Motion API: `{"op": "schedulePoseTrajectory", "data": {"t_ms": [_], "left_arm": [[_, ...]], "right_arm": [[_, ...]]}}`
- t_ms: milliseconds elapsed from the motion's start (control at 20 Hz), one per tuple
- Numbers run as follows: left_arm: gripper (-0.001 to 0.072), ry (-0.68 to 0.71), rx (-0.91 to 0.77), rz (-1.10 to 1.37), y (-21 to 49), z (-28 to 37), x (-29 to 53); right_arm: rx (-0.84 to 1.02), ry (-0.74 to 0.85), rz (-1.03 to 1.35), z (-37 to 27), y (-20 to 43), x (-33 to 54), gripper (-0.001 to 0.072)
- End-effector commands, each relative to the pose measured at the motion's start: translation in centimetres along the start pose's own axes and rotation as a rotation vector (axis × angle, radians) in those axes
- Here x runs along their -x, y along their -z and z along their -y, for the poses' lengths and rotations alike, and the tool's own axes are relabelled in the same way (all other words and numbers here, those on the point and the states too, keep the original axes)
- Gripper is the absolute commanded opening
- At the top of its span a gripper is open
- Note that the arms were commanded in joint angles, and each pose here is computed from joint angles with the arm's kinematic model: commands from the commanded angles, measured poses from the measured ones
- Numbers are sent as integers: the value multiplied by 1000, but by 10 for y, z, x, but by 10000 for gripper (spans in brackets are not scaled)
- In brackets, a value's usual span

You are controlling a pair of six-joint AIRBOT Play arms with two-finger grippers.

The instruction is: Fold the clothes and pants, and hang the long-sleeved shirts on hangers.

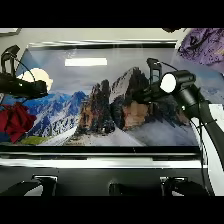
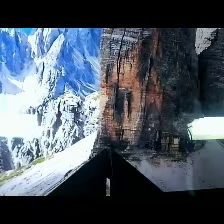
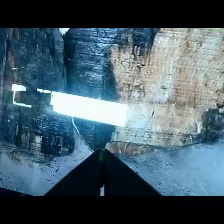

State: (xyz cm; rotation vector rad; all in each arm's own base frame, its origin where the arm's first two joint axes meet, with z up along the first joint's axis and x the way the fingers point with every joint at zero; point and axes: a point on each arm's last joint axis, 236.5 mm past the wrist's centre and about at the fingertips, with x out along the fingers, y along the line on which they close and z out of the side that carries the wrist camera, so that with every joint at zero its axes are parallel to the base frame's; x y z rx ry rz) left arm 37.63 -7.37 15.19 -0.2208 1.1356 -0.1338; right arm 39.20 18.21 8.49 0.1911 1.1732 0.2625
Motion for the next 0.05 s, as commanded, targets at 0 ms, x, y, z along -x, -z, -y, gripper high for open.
{"op": "schedulePoseTrajectory", "data": {"t_ms": [0], "left_arm": [[23,0,-1,0,0,0,0]], "right_arm": [[1,0,-1,0,0,0,38]]}}
